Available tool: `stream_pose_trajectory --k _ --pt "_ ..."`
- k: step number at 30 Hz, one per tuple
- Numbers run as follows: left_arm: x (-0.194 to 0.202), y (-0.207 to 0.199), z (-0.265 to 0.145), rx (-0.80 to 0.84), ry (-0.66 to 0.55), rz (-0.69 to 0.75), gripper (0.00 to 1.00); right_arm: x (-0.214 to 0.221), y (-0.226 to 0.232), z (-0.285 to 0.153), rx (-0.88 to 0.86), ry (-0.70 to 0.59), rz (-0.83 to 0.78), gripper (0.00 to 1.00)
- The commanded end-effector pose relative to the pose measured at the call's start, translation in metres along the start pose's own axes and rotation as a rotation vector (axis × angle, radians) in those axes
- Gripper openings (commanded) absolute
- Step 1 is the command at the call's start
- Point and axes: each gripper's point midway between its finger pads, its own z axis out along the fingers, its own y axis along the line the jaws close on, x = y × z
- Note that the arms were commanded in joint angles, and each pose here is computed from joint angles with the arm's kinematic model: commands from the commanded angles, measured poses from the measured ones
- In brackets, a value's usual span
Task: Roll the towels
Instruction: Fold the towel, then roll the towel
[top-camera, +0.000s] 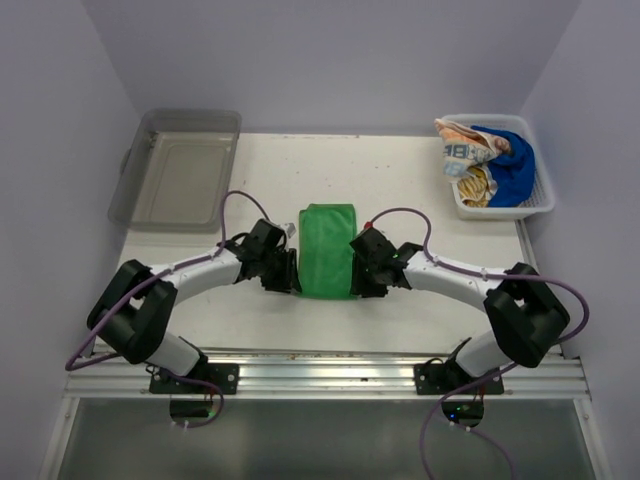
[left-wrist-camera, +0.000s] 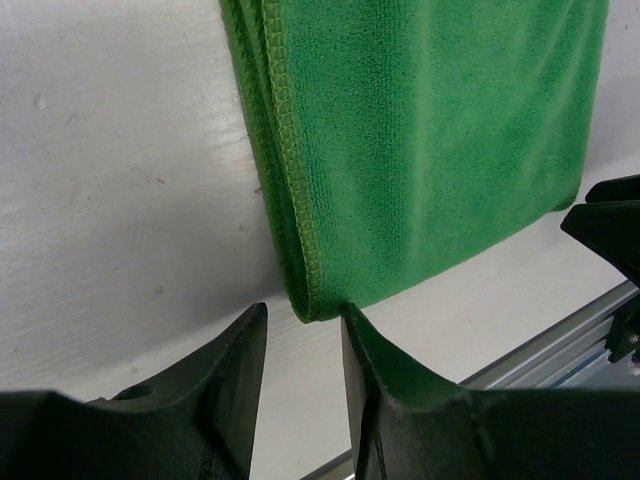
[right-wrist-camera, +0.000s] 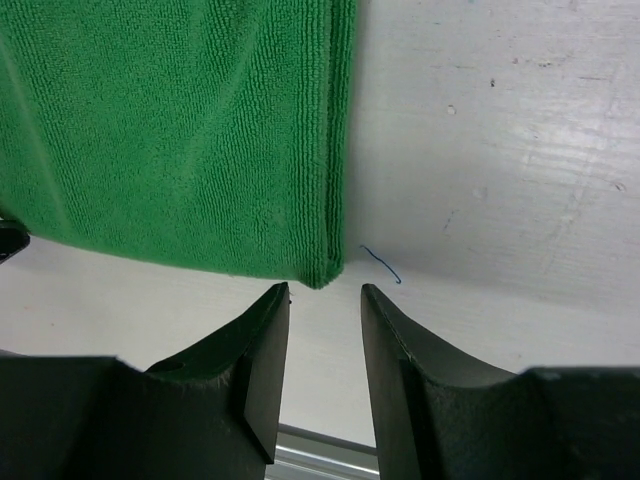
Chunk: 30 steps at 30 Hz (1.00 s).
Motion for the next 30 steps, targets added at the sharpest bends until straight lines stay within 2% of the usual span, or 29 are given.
stream_pose_trajectory --k 1,6,13,16,18,21,26,30 --pt "-0.003 -0.003 0.007 0.016 -0.022 0.001 0.38 -0.01 0.018 0.005 -0.051 -0.019 0.026 0.39" --pt "0.005 0.004 0.014 0.008 -0.001 -0.012 0.32 -0.006 0.015 0.018 -0.038 -0.002 0.029 0.39" --pt "0.014 0.016 0.018 -0.039 0.02 -0.021 0.24 0.007 0.005 0.03 -0.016 0.025 0.049 0.32" --pt "0.012 0.016 0.015 -0.046 0.01 -0.02 0.26 0.006 0.005 0.028 -0.021 0.017 0.051 0.25" --pt "0.011 0.014 0.012 -0.039 0.001 -0.018 0.32 0.005 0.005 0.027 -0.02 0.013 0.054 0.24" --pt "0.011 0.012 0.01 -0.035 0.01 -0.017 0.37 0.006 0.005 0.025 -0.023 0.012 0.056 0.24" --pt "0.021 0.01 0.013 -0.011 0.034 -0.028 0.4 0.006 0.004 0.023 -0.028 0.006 0.07 0.25" --pt "0.018 0.005 0.014 0.012 0.024 -0.038 0.38 0.008 0.003 0.022 -0.026 0.009 0.07 0.26"
